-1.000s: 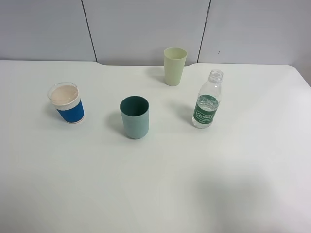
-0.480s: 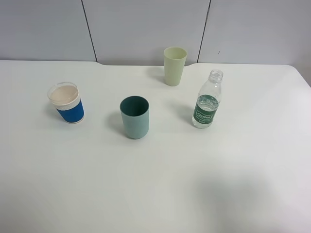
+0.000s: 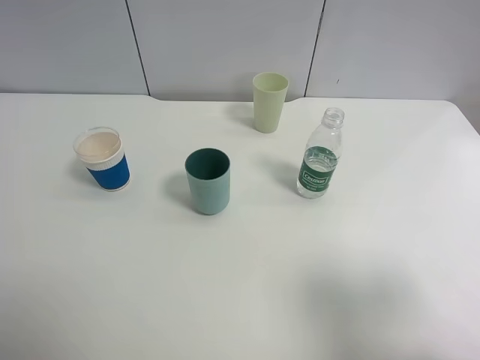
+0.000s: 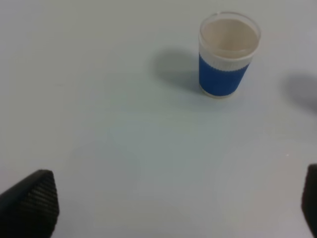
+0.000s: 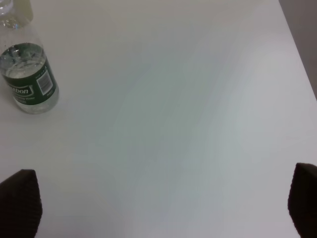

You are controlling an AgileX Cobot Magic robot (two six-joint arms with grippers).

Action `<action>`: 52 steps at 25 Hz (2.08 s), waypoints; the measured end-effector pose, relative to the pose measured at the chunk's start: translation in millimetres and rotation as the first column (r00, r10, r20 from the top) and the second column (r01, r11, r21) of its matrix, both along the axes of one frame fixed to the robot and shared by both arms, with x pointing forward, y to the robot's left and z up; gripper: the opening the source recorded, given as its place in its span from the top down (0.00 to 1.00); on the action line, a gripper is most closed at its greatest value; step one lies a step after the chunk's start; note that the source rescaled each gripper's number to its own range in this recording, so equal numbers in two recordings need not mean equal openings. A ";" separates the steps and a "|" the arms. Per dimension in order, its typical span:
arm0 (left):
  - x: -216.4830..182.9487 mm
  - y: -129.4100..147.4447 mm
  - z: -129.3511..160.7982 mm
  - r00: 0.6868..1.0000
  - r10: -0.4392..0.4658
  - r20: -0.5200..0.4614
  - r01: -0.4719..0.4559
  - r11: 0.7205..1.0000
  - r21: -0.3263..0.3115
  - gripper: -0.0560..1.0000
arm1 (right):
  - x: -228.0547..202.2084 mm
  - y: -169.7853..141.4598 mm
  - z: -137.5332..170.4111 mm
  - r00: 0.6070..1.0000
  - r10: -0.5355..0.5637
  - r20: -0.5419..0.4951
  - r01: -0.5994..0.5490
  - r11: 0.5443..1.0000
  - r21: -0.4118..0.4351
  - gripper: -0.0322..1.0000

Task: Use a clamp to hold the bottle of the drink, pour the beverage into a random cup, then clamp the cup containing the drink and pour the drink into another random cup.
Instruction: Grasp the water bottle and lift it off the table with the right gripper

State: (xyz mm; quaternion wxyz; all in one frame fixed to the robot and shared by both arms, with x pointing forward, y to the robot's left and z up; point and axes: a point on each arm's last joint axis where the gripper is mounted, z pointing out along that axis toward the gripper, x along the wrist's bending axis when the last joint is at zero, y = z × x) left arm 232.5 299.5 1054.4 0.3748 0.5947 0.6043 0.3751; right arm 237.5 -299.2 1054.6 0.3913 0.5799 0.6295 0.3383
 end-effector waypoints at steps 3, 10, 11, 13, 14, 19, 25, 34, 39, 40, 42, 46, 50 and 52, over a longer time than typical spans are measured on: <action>0.0 0.0 0.0 1.000 0.000 0.000 0.000 1.000 0.000 0.00 | 0.0 0.0 0.0 1.000 0.000 0.000 0.000 1.000 0.000 0.00; 0.0 0.0 0.0 1.000 0.000 0.000 0.000 1.000 0.000 0.00 | 0.0 0.0 0.0 1.000 0.000 0.000 0.000 1.000 0.000 0.00; 0.0 0.0 0.0 1.000 0.000 0.000 0.000 1.000 0.000 0.00 | 0.0 0.0 0.0 1.000 0.000 0.000 0.000 1.000 0.000 0.00; 0.0 0.0 0.0 1.000 0.000 0.000 0.000 1.000 0.000 0.00 | 0.0 0.0 0.0 1.000 0.000 0.000 0.000 1.000 0.000 0.00; 0.0 0.0 0.0 1.000 0.000 0.000 0.000 1.000 0.000 0.00 | 0.0 0.0 0.0 1.000 0.000 0.000 0.000 1.000 0.000 0.00; 0.0 0.0 0.0 1.000 0.000 0.000 0.000 1.000 0.000 0.00 | 0.0 0.0 0.0 1.000 0.000 0.000 0.000 1.000 0.000 0.00; 0.0 0.0 0.0 1.000 0.000 0.000 0.000 1.000 0.000 0.00 | 7.0 -0.2 -0.1 0.999 0.000 -0.045 0.000 1.000 0.000 0.00; 0.0 0.0 0.0 1.000 0.000 0.000 0.000 1.000 0.000 0.00 | 63.3 -1.5 21.6 0.993 0.001 -0.120 -0.001 1.000 0.001 0.00; 0.0 0.0 0.0 1.000 0.000 0.000 0.000 1.000 0.000 0.00 | 101.7 -1.7 23.2 0.996 0.013 -0.090 -0.014 1.000 -0.006 0.00; 0.0 0.0 0.0 1.000 0.000 0.000 0.000 1.000 0.000 0.00 | 109.2 -1.9 22.0 0.996 0.013 -0.094 -0.014 1.000 -0.006 0.00; 0.0 0.0 0.0 1.000 0.000 0.000 0.000 1.000 0.000 0.00 | 123.1 -1.7 19.6 0.995 0.015 -0.094 -0.014 1.000 0.004 0.00; 0.0 0.0 0.0 1.000 0.000 0.000 0.000 1.000 0.000 0.00 | 149.8 -0.4 9.1 0.991 0.027 -0.131 -0.026 1.000 0.006 0.00; 0.0 0.0 0.0 1.000 0.000 0.000 0.000 1.000 0.000 0.00 | 173.1 17.0 -2.6 0.981 0.127 -0.150 -0.127 0.992 0.006 0.00; 0.0 0.0 0.0 1.000 0.000 0.000 0.000 1.000 0.000 0.00 | 181.3 30.2 -8.3 0.969 0.193 -0.156 -0.194 0.981 0.007 0.00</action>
